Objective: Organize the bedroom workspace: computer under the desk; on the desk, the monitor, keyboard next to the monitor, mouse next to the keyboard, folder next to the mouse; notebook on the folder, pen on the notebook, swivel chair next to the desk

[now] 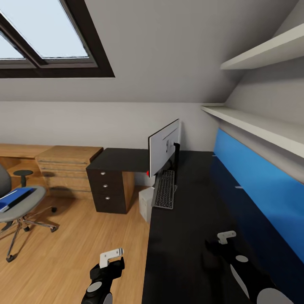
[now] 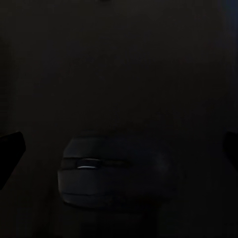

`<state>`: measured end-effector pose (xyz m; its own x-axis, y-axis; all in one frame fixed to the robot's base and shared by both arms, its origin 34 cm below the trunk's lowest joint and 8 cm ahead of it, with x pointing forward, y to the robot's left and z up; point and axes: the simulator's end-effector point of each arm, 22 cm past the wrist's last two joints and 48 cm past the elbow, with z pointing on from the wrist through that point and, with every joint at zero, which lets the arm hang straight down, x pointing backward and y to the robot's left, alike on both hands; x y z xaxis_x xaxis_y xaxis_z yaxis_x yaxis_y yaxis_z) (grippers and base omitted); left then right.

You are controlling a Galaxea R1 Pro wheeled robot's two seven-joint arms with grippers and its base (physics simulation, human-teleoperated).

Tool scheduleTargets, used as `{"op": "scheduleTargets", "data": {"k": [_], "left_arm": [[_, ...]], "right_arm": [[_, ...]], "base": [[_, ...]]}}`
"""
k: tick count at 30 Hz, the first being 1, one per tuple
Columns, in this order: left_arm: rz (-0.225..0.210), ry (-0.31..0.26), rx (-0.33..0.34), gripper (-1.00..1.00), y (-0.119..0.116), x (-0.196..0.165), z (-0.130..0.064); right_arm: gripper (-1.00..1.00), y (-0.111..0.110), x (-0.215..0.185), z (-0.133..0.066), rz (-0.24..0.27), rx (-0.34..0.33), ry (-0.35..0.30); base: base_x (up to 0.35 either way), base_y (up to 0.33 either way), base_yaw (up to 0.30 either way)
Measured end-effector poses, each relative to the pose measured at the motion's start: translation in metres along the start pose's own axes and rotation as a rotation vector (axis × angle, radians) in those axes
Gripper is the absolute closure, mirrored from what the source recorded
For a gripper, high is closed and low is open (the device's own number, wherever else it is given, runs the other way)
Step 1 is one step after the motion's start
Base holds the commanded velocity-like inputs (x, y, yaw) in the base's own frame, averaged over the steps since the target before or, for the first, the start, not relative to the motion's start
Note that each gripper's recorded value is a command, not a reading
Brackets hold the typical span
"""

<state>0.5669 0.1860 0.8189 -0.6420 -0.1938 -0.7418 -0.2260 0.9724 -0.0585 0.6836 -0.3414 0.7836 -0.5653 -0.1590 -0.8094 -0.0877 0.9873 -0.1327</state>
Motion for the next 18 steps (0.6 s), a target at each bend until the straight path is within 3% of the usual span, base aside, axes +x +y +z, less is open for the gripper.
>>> {"op": "scheduleTargets", "data": {"k": [10,18], "left_arm": [[-0.006,-0.016,0.003,-1.00,-0.001,-0.008,-0.002],[-0.013,-0.032,0.007,-1.00,-0.002,-0.016,-0.004]], "right_arm": [[-1.00,0.000,0.005,0.001,0.014,0.001,0.028],[-1.00,-0.001,0.005,0.003,0.070,0.004,0.084]], "base": [[0.028,0.000,0.000],[0.001,0.000,0.000]]}}
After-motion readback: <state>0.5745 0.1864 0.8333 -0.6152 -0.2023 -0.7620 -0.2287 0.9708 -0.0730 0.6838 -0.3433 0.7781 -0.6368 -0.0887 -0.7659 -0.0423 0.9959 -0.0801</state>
